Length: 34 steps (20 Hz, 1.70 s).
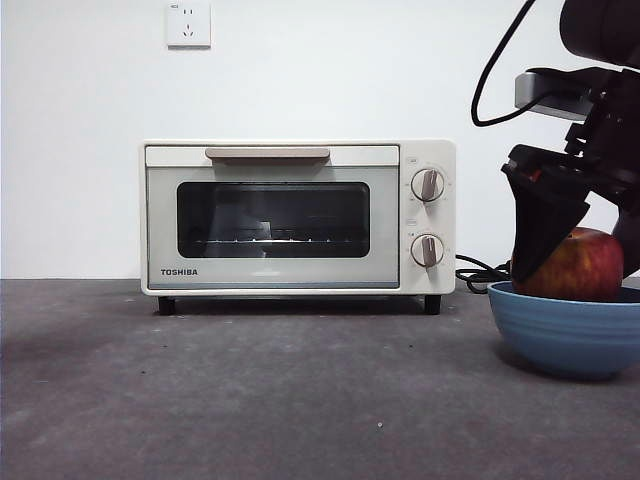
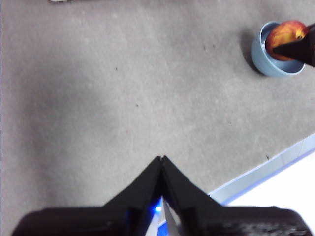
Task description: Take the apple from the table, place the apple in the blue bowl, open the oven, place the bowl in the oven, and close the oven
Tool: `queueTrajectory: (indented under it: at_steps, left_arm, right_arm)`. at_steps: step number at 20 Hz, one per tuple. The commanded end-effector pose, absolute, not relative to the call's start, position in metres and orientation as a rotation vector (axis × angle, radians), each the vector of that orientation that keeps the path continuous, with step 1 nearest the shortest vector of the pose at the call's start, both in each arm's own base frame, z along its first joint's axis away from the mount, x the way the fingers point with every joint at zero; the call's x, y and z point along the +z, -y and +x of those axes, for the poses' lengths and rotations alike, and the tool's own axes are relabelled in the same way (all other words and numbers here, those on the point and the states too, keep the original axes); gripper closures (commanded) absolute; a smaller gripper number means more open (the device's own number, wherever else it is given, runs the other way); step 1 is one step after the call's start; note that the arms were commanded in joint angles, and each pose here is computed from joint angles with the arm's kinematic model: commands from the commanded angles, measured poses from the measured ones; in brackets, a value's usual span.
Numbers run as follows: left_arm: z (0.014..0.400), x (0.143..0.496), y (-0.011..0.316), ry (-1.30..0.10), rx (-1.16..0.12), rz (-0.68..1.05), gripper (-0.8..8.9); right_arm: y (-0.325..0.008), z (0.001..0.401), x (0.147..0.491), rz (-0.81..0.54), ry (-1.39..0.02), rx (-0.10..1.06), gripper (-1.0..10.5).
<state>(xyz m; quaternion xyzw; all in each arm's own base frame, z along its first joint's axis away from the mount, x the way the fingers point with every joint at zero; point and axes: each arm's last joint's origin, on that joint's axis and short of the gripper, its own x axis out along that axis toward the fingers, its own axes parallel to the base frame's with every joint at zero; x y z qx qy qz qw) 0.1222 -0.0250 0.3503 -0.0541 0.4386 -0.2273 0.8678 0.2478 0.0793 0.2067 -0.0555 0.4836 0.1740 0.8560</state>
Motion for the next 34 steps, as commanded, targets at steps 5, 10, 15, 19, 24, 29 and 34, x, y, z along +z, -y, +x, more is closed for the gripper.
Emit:
queueTrajectory:
  at_steps: [5, 10, 15, 19, 24, 29, 34]
  left_arm:
    - [0.127, 0.351, 0.026, -0.892, -0.485, -0.098, 8.19]
    - [0.137, 0.354, 0.027, -0.831, -0.498, -0.101, 8.19]
    - [0.169, 0.357, 0.033, -0.732, -0.551, -0.186, 8.19]
    - [0.210, 0.350, 0.039, -0.690, -0.584, -0.249, 8.19]
    - [0.278, 0.334, 0.061, -0.563, -0.691, -0.324, 8.19]
    - [0.344, 0.325, 0.087, -0.592, -0.702, -0.307, 8.19]
    - [0.380, 0.315, 0.106, -0.613, -0.697, -0.229, 8.19]
  right_arm:
    - [-0.079, 0.246, 0.205, -0.107, -1.025, 0.358, 3.6]
    - [-0.079, 0.248, 0.207, -0.109, -1.015, 0.352, 3.4]
    - [-0.079, 0.247, 0.263, -0.093, -0.939, 0.353, 3.5]
    - [-0.072, 0.224, 0.321, -0.061, -0.873, 0.346, 5.8]
    - [-0.060, 0.186, 0.343, 0.004, -0.884, 0.316, 9.6]
    - [-0.051, 0.155, 0.350, 0.062, -0.917, 0.285, 9.6]
    - [-0.041, 0.124, 0.358, 0.102, -0.912, 0.268, 9.6]
